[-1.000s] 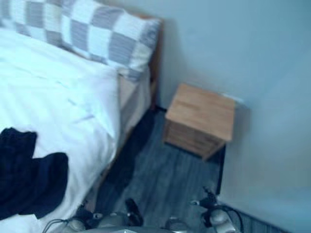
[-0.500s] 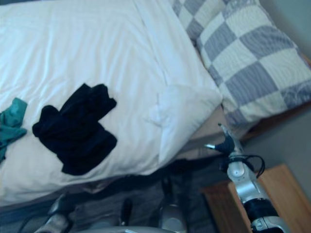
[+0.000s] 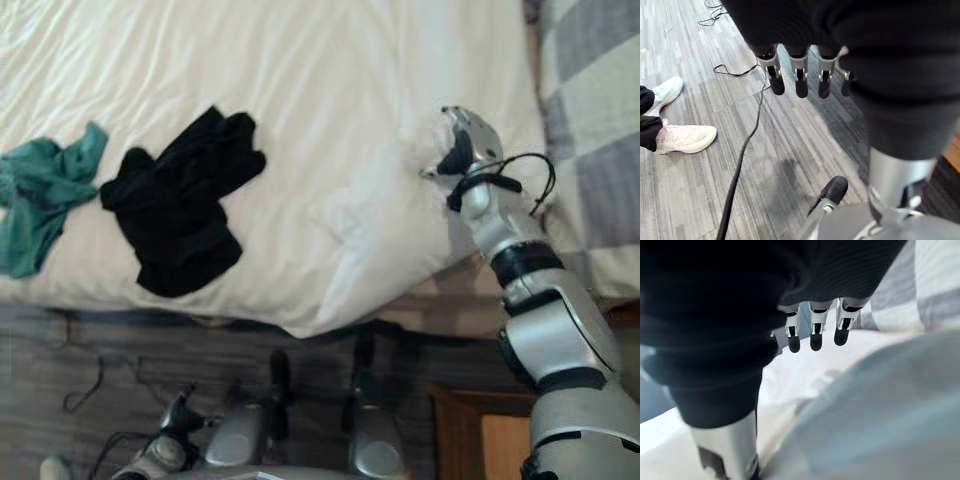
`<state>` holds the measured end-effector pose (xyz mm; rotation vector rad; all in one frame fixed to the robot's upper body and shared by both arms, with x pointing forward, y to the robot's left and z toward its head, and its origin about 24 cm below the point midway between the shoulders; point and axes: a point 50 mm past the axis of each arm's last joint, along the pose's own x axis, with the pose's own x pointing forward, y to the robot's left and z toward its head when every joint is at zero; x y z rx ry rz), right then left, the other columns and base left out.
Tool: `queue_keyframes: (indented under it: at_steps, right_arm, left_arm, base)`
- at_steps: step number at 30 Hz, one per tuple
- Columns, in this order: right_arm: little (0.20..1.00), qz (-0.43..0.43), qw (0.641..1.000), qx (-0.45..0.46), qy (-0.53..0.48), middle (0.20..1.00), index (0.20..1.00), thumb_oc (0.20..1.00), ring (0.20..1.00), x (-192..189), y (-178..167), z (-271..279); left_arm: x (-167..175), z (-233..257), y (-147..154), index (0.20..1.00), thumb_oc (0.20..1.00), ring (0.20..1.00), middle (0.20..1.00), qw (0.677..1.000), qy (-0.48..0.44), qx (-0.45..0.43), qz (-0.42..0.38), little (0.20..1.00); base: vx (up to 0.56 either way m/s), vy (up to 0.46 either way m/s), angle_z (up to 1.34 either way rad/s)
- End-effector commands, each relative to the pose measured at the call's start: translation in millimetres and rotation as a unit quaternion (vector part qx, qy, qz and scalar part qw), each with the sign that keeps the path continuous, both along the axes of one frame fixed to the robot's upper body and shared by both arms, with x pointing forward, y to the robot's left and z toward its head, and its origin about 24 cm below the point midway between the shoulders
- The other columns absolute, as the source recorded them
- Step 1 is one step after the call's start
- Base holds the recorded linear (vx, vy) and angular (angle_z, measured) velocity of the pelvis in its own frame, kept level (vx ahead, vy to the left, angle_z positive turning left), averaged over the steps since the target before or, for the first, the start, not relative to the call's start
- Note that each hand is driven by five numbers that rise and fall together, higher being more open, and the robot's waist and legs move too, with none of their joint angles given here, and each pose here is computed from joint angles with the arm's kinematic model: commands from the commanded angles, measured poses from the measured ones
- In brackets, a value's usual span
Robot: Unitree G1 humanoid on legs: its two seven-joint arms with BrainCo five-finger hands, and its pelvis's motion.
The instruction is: Tidy up the quilt and then pick up the clothes from the bed and put them into the laundry hamper.
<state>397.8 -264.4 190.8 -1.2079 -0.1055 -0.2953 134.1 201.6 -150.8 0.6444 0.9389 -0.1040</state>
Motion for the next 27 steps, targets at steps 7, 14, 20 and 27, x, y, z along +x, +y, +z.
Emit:
queue_keyframes:
  at_steps: [7,14,20,27]
  right_arm:
    - [0.2,-0.051,0.996,0.061,0.045,0.2,0.2,0.2,0.2,-23,-25,-58]
    - [1.0,-0.187,0.972,0.142,-0.02,1.0,1.0,1.0,1.0,-130,-116,-97]
    - [1.0,-0.286,0.937,0.196,-0.052,1.0,1.0,1.0,1.0,-189,-150,-119]
    - [1.0,-0.333,0.879,0.268,-0.212,1.0,1.0,1.0,1.0,-207,-152,-104]
  left_arm:
    - [-1,2,18,1.0,1.0,1.0,1.0,1.0,0.008,0.029,0.003,1.0]
    - [-8,4,44,1.0,1.0,1.0,1.0,0.997,0.027,0.055,0.048,1.0]
    - [-6,7,53,1.0,1.0,1.0,1.0,0.997,0.025,0.057,0.054,1.0]
    - [-10,6,54,1.0,1.0,1.0,1.0,0.995,0.032,0.056,0.073,1.0]
  base:
    - [0.02,0.078,0.16]
    - [0.04,0.078,-0.13]
    - [0.03,0.054,-0.25]
    - [0.03,0.049,-0.13]
